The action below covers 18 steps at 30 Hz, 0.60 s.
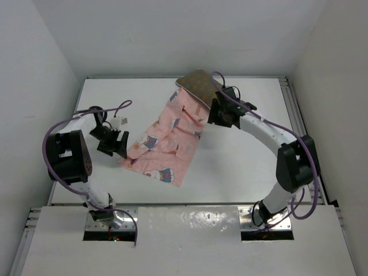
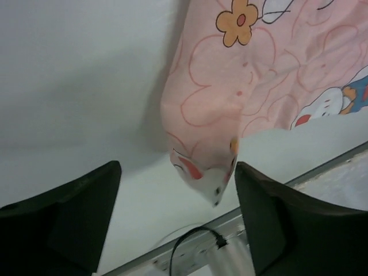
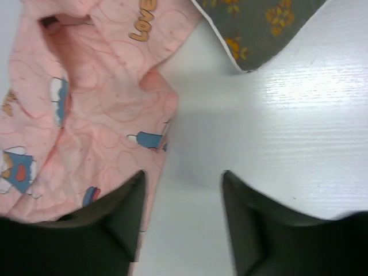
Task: Put the pillow into the pillowcase
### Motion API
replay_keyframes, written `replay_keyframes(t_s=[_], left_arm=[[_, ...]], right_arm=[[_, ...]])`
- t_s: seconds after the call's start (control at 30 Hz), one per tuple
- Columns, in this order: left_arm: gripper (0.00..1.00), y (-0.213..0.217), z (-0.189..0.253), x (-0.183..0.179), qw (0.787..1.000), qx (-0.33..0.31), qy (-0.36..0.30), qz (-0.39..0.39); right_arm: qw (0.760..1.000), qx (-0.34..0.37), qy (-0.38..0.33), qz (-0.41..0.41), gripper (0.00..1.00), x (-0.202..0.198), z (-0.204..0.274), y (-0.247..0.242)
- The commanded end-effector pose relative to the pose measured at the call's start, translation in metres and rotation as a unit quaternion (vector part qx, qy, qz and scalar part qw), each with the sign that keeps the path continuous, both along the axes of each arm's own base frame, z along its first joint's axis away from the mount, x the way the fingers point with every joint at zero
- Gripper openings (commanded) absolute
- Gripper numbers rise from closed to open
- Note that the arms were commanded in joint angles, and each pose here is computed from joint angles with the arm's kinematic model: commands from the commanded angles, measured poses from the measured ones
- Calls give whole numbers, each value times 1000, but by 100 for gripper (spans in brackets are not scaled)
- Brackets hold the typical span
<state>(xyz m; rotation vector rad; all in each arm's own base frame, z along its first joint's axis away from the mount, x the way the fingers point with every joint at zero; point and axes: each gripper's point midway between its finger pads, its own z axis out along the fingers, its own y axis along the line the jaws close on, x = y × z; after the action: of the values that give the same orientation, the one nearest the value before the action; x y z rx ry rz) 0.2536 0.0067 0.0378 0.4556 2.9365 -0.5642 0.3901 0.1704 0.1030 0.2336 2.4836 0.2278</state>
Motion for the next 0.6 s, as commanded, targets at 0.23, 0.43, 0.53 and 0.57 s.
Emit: replay_keyframes(t_s=[0.23, 0.43, 0.53, 0.57], left_arm=[[99, -102, 86, 150, 938, 109, -271, -188], [100, -165, 34, 181, 938, 108, -250, -215], [100, -176, 1, 191, 934, 144, -245, -217], [100, -176, -6, 192, 932, 157, -246, -215]], right_arm=[[998, 50, -6, 38, 65, -2, -31, 58], [998, 63, 13, 22, 67, 19, -52, 75], [997, 70, 35, -6, 66, 19, -72, 74], [996, 73, 41, -15, 65, 18, -77, 74]])
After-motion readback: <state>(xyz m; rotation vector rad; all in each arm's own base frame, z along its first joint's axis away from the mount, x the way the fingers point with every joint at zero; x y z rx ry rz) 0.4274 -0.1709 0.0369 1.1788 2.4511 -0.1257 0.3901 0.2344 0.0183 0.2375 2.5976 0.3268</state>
